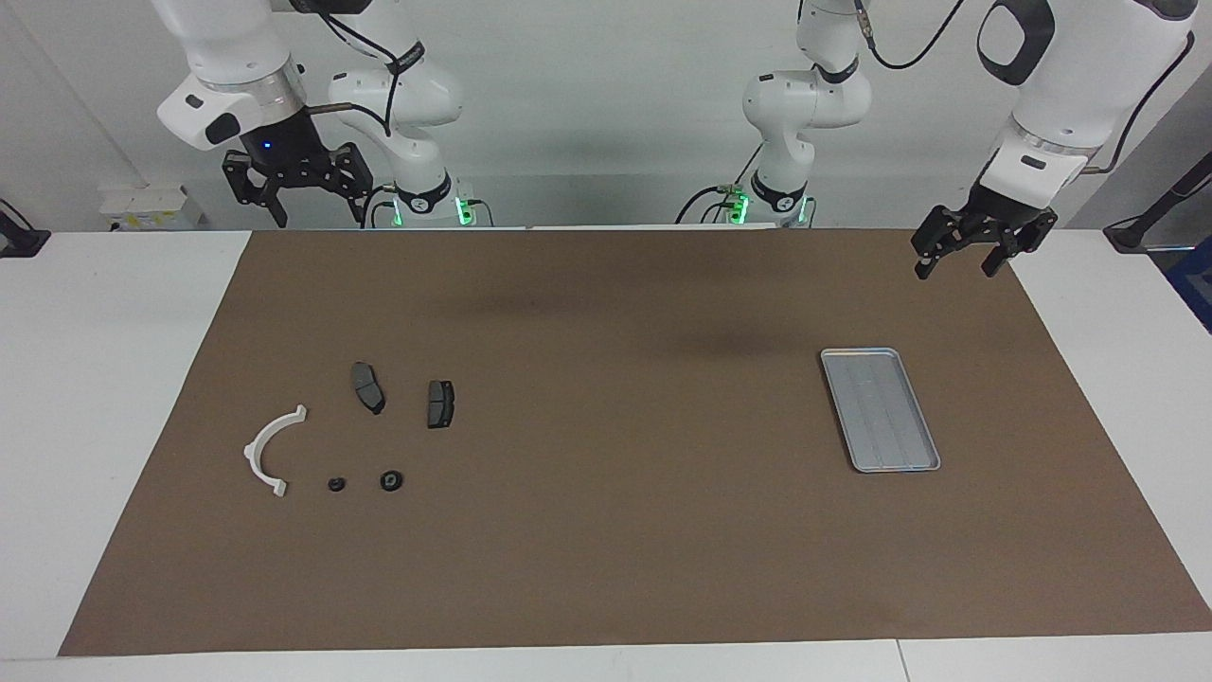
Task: Pick bearing gear from pile to tray
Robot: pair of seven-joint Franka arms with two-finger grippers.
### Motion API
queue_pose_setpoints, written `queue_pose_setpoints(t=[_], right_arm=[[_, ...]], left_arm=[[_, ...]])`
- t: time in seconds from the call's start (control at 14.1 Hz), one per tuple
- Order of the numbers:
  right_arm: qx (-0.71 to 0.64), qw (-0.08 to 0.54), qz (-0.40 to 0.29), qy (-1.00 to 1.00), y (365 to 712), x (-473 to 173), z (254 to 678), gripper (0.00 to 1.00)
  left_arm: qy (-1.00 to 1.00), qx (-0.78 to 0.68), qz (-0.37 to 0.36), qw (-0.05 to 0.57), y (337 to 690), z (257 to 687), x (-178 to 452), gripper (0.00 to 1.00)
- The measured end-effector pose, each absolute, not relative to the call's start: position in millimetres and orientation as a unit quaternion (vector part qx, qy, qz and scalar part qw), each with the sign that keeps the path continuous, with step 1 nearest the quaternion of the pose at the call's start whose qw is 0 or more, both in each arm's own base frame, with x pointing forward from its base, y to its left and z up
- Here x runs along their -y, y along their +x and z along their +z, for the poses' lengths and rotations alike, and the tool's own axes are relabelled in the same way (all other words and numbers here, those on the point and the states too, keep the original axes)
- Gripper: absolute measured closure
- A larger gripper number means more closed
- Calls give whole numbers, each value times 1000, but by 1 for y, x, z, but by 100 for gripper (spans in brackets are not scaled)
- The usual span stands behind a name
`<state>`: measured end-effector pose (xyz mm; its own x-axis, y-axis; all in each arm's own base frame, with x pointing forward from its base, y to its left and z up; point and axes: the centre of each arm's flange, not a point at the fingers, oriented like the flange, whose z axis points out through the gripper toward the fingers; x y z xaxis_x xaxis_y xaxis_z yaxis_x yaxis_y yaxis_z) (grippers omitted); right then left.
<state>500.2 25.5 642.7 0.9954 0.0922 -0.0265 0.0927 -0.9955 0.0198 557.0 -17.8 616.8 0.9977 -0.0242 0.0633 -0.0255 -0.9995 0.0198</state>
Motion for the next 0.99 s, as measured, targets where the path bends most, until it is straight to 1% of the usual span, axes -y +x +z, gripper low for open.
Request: queue_pose_setpoints(t=[0.99], right_arm=[[-30, 10, -14, 999, 501, -18, 642, 0]], left_arm=[[999, 10, 43, 10, 560, 616, 15, 0]])
